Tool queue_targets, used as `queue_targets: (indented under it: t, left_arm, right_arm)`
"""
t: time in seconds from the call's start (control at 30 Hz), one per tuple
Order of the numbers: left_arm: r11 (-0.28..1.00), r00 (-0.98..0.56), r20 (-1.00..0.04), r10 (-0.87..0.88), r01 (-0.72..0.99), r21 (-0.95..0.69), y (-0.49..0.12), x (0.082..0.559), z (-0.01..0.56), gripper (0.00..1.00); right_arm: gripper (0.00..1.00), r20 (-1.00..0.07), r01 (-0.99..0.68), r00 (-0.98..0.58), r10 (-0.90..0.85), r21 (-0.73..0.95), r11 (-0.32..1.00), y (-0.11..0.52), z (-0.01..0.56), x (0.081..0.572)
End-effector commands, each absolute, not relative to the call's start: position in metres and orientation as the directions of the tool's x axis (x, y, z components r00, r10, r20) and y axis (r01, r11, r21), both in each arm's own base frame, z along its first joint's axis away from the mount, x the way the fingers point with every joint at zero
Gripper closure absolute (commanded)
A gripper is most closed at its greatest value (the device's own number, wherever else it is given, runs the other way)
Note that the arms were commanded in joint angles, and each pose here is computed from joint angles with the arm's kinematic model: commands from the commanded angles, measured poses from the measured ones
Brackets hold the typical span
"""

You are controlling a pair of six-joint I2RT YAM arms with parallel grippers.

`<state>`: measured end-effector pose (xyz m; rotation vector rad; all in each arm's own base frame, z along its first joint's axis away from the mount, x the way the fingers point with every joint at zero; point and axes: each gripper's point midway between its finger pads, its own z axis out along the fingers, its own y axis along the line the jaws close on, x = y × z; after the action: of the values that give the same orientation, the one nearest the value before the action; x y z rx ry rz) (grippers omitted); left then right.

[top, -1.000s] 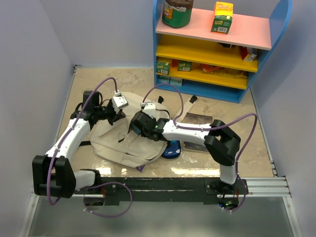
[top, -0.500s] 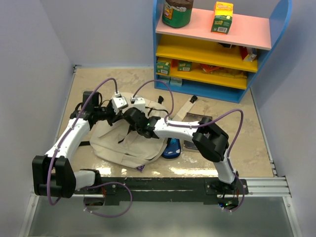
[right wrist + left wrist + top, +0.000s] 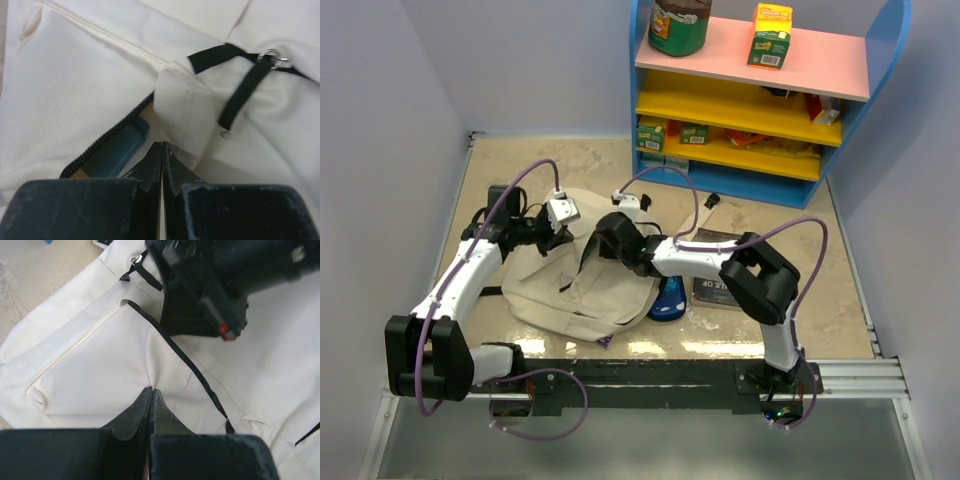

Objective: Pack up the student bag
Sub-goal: Place the stationery in the student bag.

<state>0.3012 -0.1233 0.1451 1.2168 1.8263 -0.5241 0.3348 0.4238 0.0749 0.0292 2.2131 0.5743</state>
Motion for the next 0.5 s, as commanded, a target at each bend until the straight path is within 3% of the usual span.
queue_targets:
  t: [0.0, 0.07, 0.1, 0.13, 0.17, 0.23, 0.27, 0.33, 0.47]
  left_arm:
    - [0.394, -0.088, -0.861, 0.5, 0.909, 0.135, -0.132, 0.301, 0.165, 1.0]
    - [0.392, -0.092, -0.857, 0.506, 0.91, 0.134, -0.132, 0.3, 0.16, 0.94]
    - [0.388, -0.094, -0.854, 0.512, 0.912, 0.132, -0.131, 0.299, 0.158, 0.88]
    - [0.39, -0.101, -0.848, 0.521, 0.911, 0.131, -0.129, 0.298, 0.154, 0.83]
    - [0.388, -0.095, -0.843, 0.529, 0.911, 0.141, -0.128, 0.299, 0.154, 0.71]
    - [0.392, -0.098, -0.831, 0.548, 0.908, 0.152, -0.125, 0.298, 0.154, 0.61]
    - [0.382, -0.08, -0.825, 0.56, 0.908, 0.171, -0.123, 0.298, 0.156, 0.55]
    - [0.358, -0.042, -0.814, 0.579, 0.91, 0.208, -0.122, 0.295, 0.165, 0.53]
    - [0.217, 0.039, -0.8, 0.598, 0.953, 0.209, -0.127, 0.265, 0.165, 0.58]
  right_arm:
    - [1.0, -0.742, -0.163, -0.589, 0.321, 0.498, 0.852, 0.411, 0.132, 0.336]
    - [1.0, -0.741, -0.153, -0.58, 0.338, 0.507, 0.848, 0.402, 0.143, 0.333]
    - [0.93, -0.741, -0.146, -0.587, 0.326, 0.493, 0.858, 0.397, 0.139, 0.329]
    - [0.76, -0.739, -0.149, -0.59, 0.324, 0.494, 0.856, 0.394, 0.141, 0.326]
    - [0.67, -0.742, -0.16, -0.582, 0.332, 0.505, 0.848, 0.391, 0.153, 0.323]
    - [0.47, -0.738, -0.173, -0.597, 0.315, 0.502, 0.847, 0.385, 0.15, 0.312]
    - [0.43, -0.738, -0.186, -0.594, 0.32, 0.513, 0.838, 0.385, 0.158, 0.305]
    - [0.36, -0.731, -0.183, -0.609, 0.307, 0.506, 0.843, 0.379, 0.15, 0.295]
    - [0.34, -0.714, -0.191, -0.629, 0.306, 0.523, 0.83, 0.376, 0.146, 0.279]
